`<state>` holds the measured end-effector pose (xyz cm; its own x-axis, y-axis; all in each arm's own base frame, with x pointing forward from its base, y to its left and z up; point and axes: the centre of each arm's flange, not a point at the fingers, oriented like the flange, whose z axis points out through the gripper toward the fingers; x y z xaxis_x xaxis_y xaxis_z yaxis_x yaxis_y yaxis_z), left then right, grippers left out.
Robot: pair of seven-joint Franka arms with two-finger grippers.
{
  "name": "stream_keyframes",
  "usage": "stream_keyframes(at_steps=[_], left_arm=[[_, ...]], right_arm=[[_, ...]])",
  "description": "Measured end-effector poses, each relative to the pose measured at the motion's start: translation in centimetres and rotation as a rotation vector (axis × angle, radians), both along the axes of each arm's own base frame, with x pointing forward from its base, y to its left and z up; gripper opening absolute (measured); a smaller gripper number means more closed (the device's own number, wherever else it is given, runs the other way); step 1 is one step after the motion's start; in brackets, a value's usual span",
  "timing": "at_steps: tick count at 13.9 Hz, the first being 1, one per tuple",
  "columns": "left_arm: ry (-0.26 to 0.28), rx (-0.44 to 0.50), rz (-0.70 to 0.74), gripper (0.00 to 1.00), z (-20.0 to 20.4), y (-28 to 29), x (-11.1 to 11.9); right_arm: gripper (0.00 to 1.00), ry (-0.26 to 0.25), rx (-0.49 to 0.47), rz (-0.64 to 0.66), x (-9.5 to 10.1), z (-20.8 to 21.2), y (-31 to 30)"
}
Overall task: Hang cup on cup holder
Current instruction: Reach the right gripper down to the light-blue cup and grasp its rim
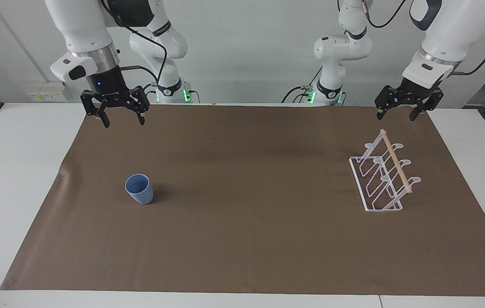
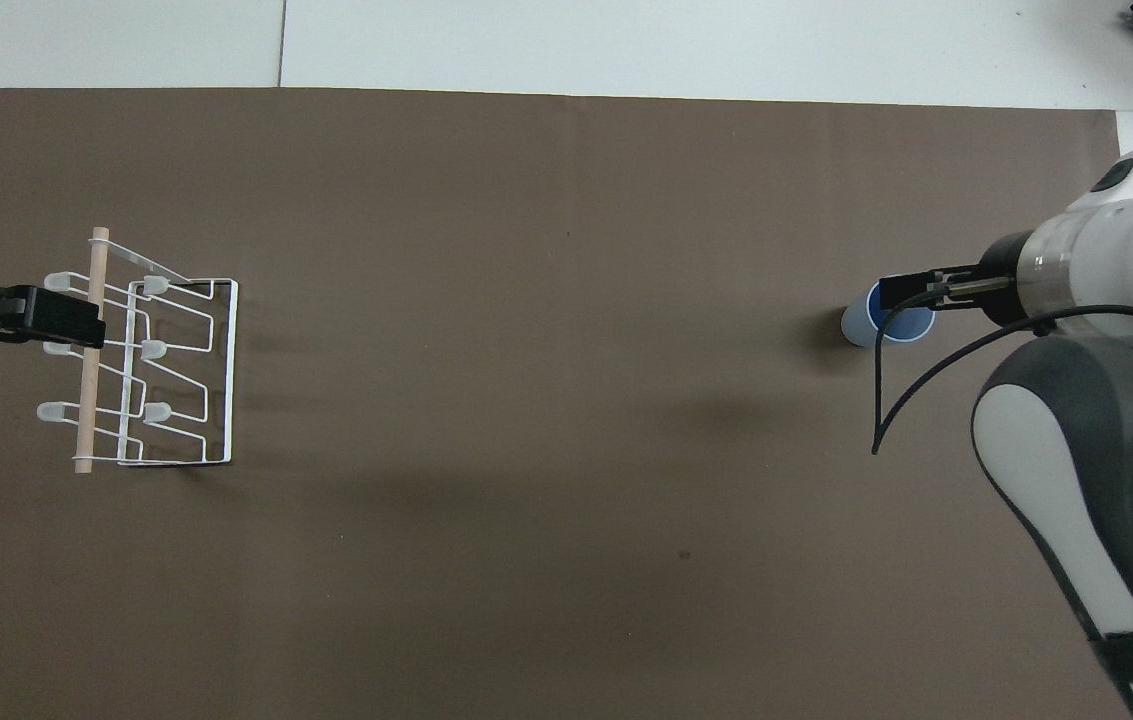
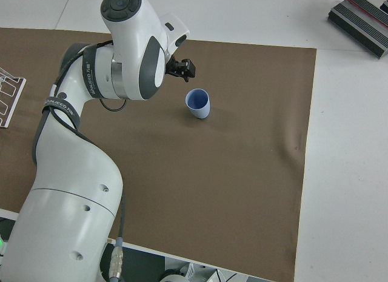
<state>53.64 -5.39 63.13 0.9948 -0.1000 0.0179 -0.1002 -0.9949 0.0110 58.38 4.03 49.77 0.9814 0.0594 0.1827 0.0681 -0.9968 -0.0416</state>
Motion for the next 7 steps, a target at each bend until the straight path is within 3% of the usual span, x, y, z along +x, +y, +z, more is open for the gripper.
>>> stream_keyframes(at_steps=[3,7], left_arm=[[0.001,0.000,0.000,1.00,0.0,0.0,0.0],[0.003,0.000,0.000,1.00,0.0,0.0,0.0]], right_arm=[[1.00,0.002,0.023,-0.005,2.1,-6.1,-0.2],[1.00,0.003,0.041,0.005,3.4,-10.4,0.6]])
